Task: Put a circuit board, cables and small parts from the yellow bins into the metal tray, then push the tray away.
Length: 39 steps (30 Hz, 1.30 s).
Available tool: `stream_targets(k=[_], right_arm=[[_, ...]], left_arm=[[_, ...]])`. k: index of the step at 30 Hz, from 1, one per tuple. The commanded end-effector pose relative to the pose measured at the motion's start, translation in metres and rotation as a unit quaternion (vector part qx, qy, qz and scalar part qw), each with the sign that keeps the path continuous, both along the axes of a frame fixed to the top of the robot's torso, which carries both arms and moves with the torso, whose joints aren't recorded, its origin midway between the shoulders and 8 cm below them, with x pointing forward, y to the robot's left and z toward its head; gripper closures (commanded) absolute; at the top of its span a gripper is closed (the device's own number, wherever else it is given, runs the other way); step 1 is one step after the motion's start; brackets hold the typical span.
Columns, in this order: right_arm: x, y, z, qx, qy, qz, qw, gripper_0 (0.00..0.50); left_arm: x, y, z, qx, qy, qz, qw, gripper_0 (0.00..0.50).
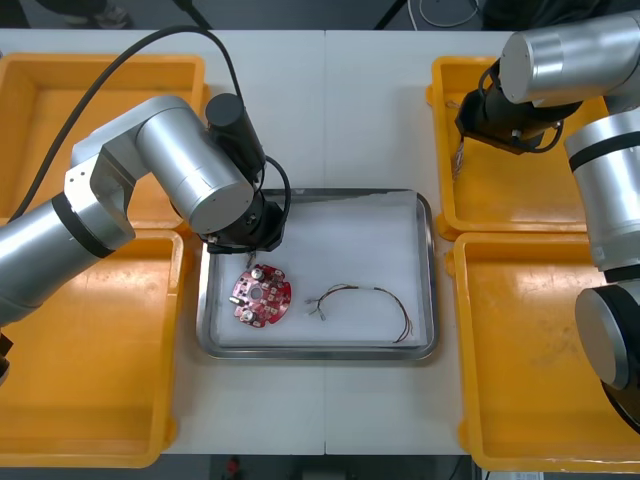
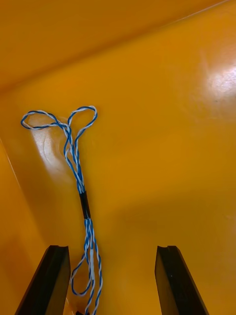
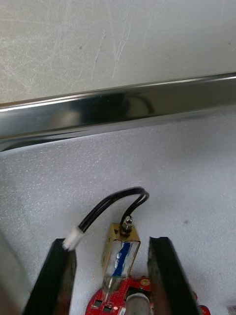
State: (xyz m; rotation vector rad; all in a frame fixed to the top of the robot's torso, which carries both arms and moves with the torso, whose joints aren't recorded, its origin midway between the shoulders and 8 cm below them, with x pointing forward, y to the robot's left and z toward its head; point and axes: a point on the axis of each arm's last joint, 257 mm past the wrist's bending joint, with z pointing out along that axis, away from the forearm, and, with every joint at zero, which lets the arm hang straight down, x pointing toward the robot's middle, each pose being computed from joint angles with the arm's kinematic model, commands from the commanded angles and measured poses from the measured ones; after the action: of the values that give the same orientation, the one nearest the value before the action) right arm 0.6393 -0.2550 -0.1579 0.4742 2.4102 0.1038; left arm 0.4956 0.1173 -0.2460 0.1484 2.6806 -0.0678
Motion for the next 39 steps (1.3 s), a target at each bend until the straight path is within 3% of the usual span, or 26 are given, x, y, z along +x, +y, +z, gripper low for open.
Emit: stream_targets(k=[1,8,13,21,23,27,31,39], right_arm=[[0.019,0.026,0.026,0.007,-0.022,0.006,1.000,0.000],[0.028,0.026,0.026,0.011,-0.014,-0.002,1.000,0.000],[0.035,0.027,0.024,0.021,-0.009,-0.008,1.000,0.000],[0.034,0.029,0.015,0.032,0.002,-0.009,0.999,0.000],[0.031,0.032,0.009,0.036,0.010,-0.008,0.999,0.000],[0.023,0.031,0.000,0.033,0.032,-0.010,0.999,0.000],[0.020,0.028,-0.007,0.026,0.037,-0.012,0.999,0.000],[0.020,0.022,-0.016,0.012,0.037,-0.012,0.999,0.000]], left_arm=[[0.003,-0.017,0.013,-0.017,-0.014,0.008,0.9997,0.000],[-0.008,-0.021,0.033,-0.006,-0.009,0.007,0.9999,0.000],[-0.018,-0.019,0.066,-0.012,0.002,0.016,0.9998,0.000],[-0.026,0.006,0.119,-0.003,0.012,0.035,0.9993,0.000],[-0.022,0.013,0.136,-0.013,0.006,0.039,0.9991,0.000],[-0.008,0.031,0.172,-0.028,-0.024,0.036,0.9986,0.000],[0.002,0.066,0.196,-0.022,-0.047,0.039,0.9979,0.000],[0.014,0.129,0.208,0.007,-0.044,0.064,0.9970,0.000]])
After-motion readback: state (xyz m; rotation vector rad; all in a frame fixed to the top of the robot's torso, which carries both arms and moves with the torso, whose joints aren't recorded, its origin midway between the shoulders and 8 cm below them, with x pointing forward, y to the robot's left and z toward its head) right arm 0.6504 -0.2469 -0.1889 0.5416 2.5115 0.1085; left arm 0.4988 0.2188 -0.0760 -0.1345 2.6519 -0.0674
